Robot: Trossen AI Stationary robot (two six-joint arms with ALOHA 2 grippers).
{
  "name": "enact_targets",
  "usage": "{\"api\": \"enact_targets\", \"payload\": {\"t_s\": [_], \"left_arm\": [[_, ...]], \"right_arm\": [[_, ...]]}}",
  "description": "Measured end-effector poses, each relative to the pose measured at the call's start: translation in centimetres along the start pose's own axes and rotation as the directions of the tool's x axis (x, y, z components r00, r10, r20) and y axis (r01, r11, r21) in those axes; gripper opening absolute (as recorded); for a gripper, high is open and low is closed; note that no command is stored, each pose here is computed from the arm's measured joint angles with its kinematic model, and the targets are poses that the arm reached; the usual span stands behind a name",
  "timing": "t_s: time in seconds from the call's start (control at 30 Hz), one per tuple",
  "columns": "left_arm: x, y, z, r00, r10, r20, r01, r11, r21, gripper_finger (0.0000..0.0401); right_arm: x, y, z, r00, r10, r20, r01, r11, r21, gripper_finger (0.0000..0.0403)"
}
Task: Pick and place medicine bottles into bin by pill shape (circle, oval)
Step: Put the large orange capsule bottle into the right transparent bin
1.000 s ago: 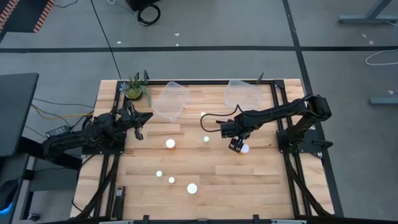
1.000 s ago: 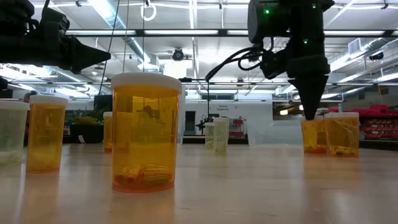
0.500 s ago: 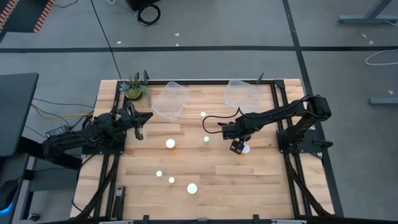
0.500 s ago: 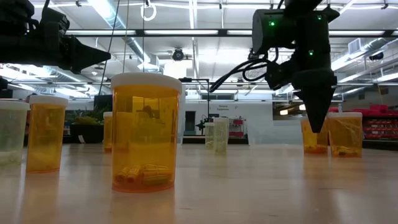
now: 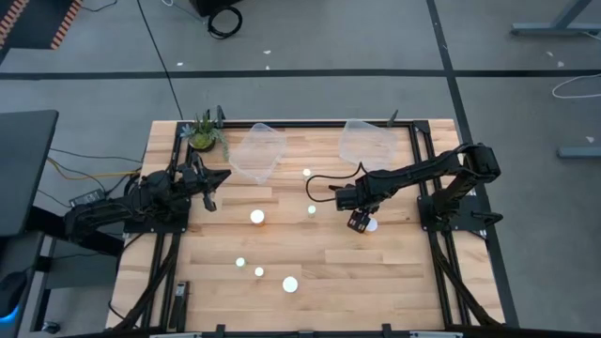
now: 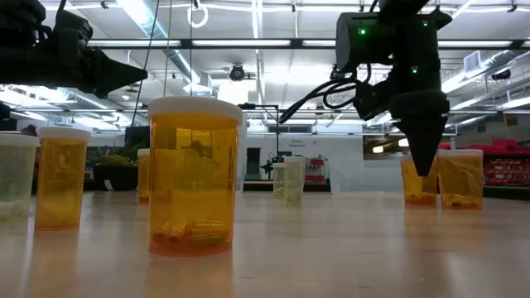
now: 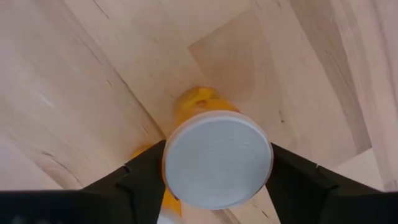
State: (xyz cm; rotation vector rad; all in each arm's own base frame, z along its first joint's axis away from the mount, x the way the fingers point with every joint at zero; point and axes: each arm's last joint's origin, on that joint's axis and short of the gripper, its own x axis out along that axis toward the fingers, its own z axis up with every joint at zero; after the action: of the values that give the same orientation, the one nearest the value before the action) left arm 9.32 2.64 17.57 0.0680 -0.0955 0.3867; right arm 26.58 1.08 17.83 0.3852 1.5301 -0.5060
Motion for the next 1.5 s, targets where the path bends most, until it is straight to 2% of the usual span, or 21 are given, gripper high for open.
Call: {"api": "enact_targets", "payload": {"t_s": [0.37, 0.6, 0.83, 1.27, 1.5], "left_arm": [[0.0, 0.0, 0.0, 1.0, 0.0, 0.0, 0.0, 1.0, 0.0, 0.0031], [0.0, 0.0, 0.0, 1.0, 0.0, 0.0, 0.0, 1.0, 0.0, 0.0026], [0.0, 0.0, 0.0, 1.0, 0.0, 0.0, 0.0, 1.0, 0.0, 0.0036], [0.0, 0.0, 0.0, 1.0, 0.0, 0.0, 0.0, 1.0, 0.0, 0.0029], [0.0, 0.0, 0.0, 1.0, 0.0, 0.0, 0.0, 1.0, 0.0, 0.0035]], "right_arm": [[-0.1, -0.7, 0.3, 0.999, 0.002, -0.034, -0.002, 1.0, -0.02, 0.0237], [-1.3, -1.8, 1.5, 0.999, 0.006, -0.032, -0.007, 0.999, -0.044, 0.0236], [-2.1, -3.2, 2.3, 0.999, -0.003, -0.054, -0.001, 0.998, -0.063, 0.0236], [-4.7, -5.8, 4.2, 0.999, -0.029, -0.046, 0.024, 0.995, -0.093, 0.0237], [-4.9, -7.7, 4.9, 0.998, -0.025, -0.05, 0.02, 0.994, -0.103, 0.0237]]}}
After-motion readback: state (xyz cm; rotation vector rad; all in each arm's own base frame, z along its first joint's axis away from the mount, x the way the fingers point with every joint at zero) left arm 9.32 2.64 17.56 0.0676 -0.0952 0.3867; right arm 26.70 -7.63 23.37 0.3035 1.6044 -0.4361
